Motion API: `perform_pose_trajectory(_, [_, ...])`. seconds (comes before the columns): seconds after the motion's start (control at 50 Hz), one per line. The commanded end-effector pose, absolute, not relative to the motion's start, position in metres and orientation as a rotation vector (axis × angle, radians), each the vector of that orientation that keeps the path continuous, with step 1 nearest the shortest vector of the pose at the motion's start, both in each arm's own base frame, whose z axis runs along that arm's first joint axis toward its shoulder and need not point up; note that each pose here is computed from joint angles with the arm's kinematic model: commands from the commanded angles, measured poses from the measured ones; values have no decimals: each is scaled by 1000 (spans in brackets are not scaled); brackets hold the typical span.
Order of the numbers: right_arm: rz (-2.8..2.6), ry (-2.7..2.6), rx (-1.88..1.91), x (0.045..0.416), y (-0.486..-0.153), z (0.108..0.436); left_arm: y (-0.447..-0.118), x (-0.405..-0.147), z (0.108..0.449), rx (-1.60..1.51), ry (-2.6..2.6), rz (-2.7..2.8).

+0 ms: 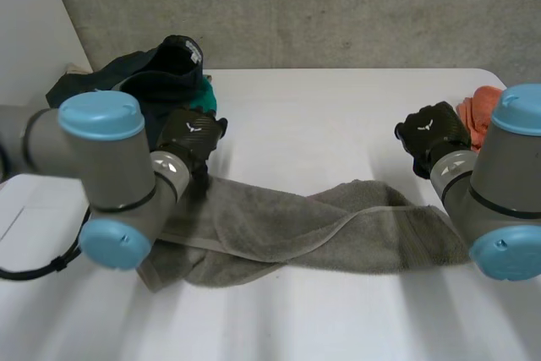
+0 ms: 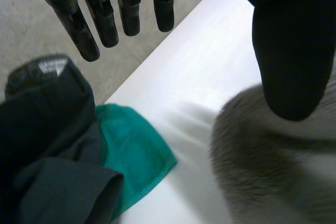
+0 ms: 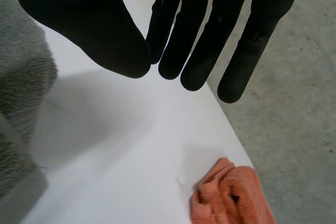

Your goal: Fold the laundry.

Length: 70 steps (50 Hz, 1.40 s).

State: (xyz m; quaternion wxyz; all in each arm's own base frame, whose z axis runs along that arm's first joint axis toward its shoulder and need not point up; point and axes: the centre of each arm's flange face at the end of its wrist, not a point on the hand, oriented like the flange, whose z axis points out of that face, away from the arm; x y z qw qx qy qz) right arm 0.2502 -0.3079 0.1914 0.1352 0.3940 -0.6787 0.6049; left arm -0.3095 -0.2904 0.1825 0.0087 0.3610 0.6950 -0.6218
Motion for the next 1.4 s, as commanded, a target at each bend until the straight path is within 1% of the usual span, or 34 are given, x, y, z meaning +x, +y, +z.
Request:
perform_pose_trajectory(0.02, [1718,-2088,1134,244,-297,181,-239,-291,209,1133,2158,-1964])
perform_pose_trajectory(0.06, [1727,-2116,1144,244,-293,183,-225,-281,211,1106,2165,-1936])
perform_pose_trajectory(0.12, [1740,-2168,1190,240,-283,200,-209,-270,208,1069,2177,-1890])
perform_pose_trajectory(0.16, [1684,-2257,1228,229,-278,206,-199,-268,206,1072,2181,-1875])
perform_pose_trajectory(0.18, [1654,-2297,1242,225,-278,205,-189,-267,203,1092,2189,-1865])
perform_pose_trajectory(0.26, [1561,-2460,1305,213,-274,203,-172,-266,192,1135,2233,-1835])
perform_pose_trajectory(0.32, [1538,-2524,1310,207,-277,199,-169,-266,185,1129,2266,-1817])
perform_pose_trajectory(0.4, [1487,-2576,1297,204,-287,178,-173,-267,163,1115,2328,-1760])
perform_pose_trajectory(0.44, [1473,-2602,1298,206,-291,169,-176,-268,157,1114,2336,-1745])
perform_pose_trajectory(0.48, [1473,-2620,1294,207,-294,165,-179,-269,152,1112,2339,-1740])
perform_pose_trajectory(0.56, [1487,-2663,1280,210,-301,155,-190,-269,154,1060,2309,-1803])
perform_pose_trajectory(0.68, [1542,-2682,1297,216,-305,148,-199,-272,156,1030,2267,-1870])
perform_pose_trajectory(0.86, [1565,-2658,1286,216,-310,139,-206,-277,136,1063,2296,-1806])
perform_pose_trajectory(0.96, [1573,-2648,1269,213,-310,144,-211,-280,129,1070,2305,-1788])
perform_pose_trajectory(1.06, [1590,-2624,1263,211,-307,153,-216,-279,131,1053,2303,-1795])
perform_pose_trajectory(1.1, [1611,-2592,1257,209,-306,161,-217,-278,135,1042,2298,-1806])
perform_pose_trajectory(1.14, [1632,-2568,1239,206,-306,169,-218,-276,147,1021,2276,-1843])
perform_pose_trajectory(1.16, [1656,-2528,1209,202,-307,179,-218,-276,156,1007,2259,-1874])
perform_pose_trajectory(1.18, [1665,-2508,1197,200,-307,184,-217,-274,177,972,2224,-1948])
perform_pose_trajectory(1.24, [1677,-2430,1161,192,-309,198,-214,-269,205,923,2172,-2043])
perform_pose_trajectory(1.26, [1674,-2409,1162,190,-308,202,-211,-266,222,902,2139,-2096])
perform_pose_trajectory(1.28, [1670,-2385,1165,189,-308,204,-209,-265,230,898,2122,-2126])
perform_pose_trajectory(1.32, [1675,-2293,1195,185,-305,221,-205,-263,246,894,2099,-2173])
perform_pose_trajectory(1.34, [1682,-2253,1207,185,-302,230,-201,-259,262,889,2077,-2214])
perform_pose_trajectory(1.36, [1689,-2212,1221,184,-299,238,-199,-256,270,882,2065,-2237])
perform_pose_trajectory(1.38, [1695,-2135,1252,183,-291,255,-198,-252,277,873,2060,-2250])
perform_pose_trajectory(1.4, [1694,-2099,1268,182,-288,262,-197,-249,284,867,2057,-2262])
